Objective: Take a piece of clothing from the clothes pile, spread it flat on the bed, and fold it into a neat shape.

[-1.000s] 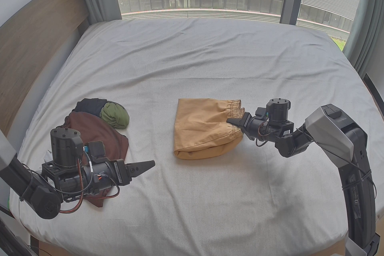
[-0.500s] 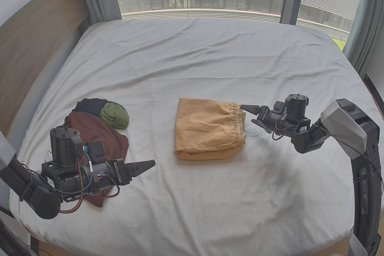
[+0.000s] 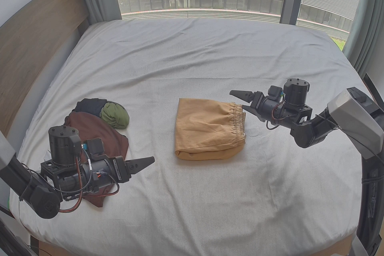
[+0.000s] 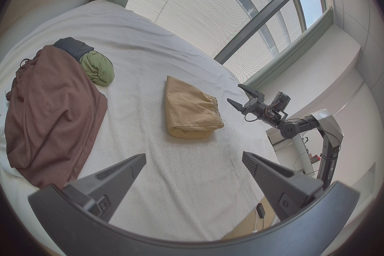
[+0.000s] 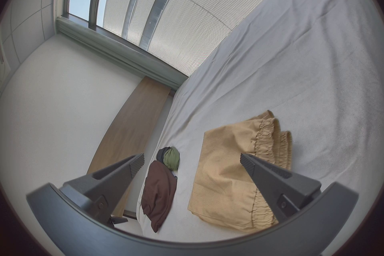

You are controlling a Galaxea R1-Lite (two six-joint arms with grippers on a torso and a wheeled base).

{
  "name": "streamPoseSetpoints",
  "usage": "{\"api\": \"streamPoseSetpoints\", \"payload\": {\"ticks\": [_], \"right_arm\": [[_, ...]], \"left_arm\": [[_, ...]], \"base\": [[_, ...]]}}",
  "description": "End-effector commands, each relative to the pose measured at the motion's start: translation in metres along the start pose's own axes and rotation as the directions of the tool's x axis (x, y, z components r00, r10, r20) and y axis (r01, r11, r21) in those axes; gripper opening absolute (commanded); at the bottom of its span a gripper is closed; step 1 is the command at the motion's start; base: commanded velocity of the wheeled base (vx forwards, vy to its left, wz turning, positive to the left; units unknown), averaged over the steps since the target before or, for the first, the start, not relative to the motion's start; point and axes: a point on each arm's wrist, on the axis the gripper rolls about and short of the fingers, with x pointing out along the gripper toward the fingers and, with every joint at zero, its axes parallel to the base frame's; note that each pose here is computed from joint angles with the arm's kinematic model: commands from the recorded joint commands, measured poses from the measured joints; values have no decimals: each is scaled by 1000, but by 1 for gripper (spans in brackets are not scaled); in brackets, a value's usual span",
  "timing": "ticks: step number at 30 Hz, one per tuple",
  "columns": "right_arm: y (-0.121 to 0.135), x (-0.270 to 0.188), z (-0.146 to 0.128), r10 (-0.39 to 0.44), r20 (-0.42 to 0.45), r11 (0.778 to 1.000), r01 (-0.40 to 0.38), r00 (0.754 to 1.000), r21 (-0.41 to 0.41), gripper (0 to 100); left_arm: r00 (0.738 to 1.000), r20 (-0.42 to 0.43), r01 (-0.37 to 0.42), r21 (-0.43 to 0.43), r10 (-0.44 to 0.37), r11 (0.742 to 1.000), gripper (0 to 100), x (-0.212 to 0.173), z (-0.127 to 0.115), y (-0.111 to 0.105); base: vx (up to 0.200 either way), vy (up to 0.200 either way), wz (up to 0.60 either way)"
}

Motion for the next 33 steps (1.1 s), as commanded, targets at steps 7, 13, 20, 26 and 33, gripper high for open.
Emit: {"api": "streamPoseSetpoints", "payload": {"ticks": [7, 13, 20, 26, 33], "right_arm": [[-57, 28, -60, -106, -99, 994, 106, 989, -5, 100], [-67, 26, -64, -118, -90, 993, 118, 989, -3, 100], [-68, 26, -65, -122, -93, 992, 123, 988, 1, 100], [-62, 26, -62, -101, -74, 995, 101, 992, -12, 100], [-6, 5, -41, -45, -44, 998, 43, 998, -42, 100]], "left_arm": [[1000, 1, -3, -1, 3, 1000, 100, 0, 0, 1], [1000, 1, -2, -2, 2, 1000, 100, 0, 0, 1], [1000, 1, -2, 0, 2, 1000, 100, 0, 0, 1], [1000, 8, -2, -2, 3, 1000, 100, -1, 1, 1], [998, 43, 50, 25, -51, 998, 100, -15, 8, -8]], "base": [[0, 0, 0], [0, 0, 0], [0, 0, 0], [0, 0, 0], [0, 0, 0]]}}
